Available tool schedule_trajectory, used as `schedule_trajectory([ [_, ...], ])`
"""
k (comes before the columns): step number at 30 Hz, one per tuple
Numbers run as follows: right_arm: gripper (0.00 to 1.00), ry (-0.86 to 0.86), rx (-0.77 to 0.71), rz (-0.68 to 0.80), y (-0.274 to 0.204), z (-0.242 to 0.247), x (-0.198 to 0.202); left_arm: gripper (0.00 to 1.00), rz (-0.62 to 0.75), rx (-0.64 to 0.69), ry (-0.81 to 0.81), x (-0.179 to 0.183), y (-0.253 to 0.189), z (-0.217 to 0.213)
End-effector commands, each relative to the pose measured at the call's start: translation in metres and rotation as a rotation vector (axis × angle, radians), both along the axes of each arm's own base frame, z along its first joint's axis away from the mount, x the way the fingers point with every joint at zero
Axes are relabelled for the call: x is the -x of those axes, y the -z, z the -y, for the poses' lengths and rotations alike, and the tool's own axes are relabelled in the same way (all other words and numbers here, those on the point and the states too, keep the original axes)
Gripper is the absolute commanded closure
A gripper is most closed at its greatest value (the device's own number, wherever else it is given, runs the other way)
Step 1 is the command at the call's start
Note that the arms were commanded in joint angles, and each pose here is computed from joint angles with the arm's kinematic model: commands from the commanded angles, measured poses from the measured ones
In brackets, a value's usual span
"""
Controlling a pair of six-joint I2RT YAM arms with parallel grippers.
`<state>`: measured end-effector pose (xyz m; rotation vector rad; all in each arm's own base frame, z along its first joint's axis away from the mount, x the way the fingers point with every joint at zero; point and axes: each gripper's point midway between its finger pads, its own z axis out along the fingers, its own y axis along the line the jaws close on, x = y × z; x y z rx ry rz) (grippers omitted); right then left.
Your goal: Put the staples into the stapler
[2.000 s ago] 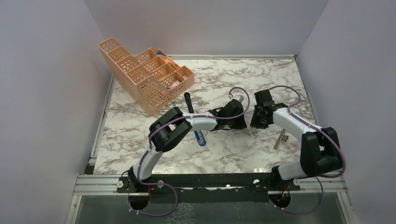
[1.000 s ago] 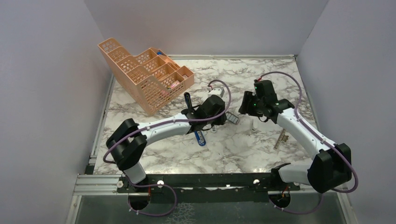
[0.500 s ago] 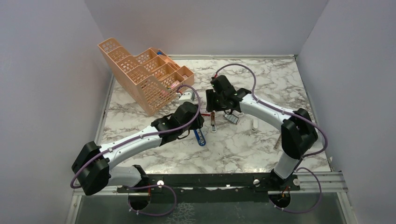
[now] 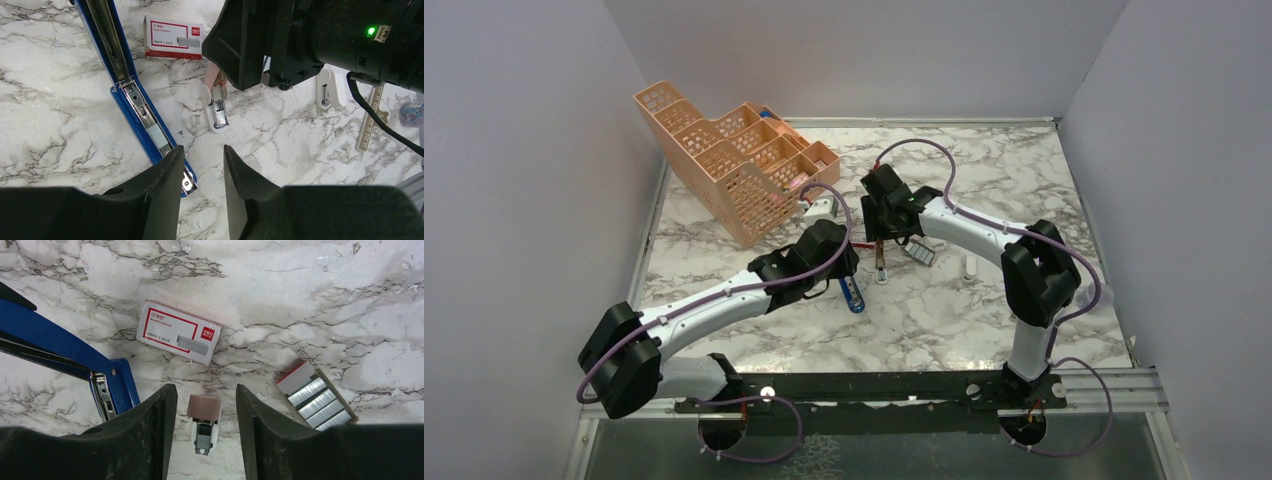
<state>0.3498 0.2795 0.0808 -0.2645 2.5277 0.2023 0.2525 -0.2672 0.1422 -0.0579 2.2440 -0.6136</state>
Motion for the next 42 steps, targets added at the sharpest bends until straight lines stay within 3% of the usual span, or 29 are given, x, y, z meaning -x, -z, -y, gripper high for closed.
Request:
schedule_trajectory([
  [1,0.51,0.000,0.030,-0.023,0.008,0.002,0.002,0.64,-0.001,0.033,0.018,-0.001,0.000,0.009],
  [13,0.76,0.010,0.067,-0.012,0.003,0.013,0.005,0.66,-0.048,0.074,0.095,0.002,0.018,0.032],
  [21,0.77,0.050,0.109,0.035,-0.011,0.031,0.006,0.72,-0.090,0.125,0.145,-0.003,0.036,0.060],
  [25,0.77,0.064,0.137,0.026,-0.006,0.042,0.011,0.74,-0.103,0.086,0.152,-0.009,0.062,0.066],
  [42,0.77,0.165,0.094,0.030,-0.008,0.067,0.017,0.74,-0.232,0.232,0.268,0.009,0.105,0.105],
])
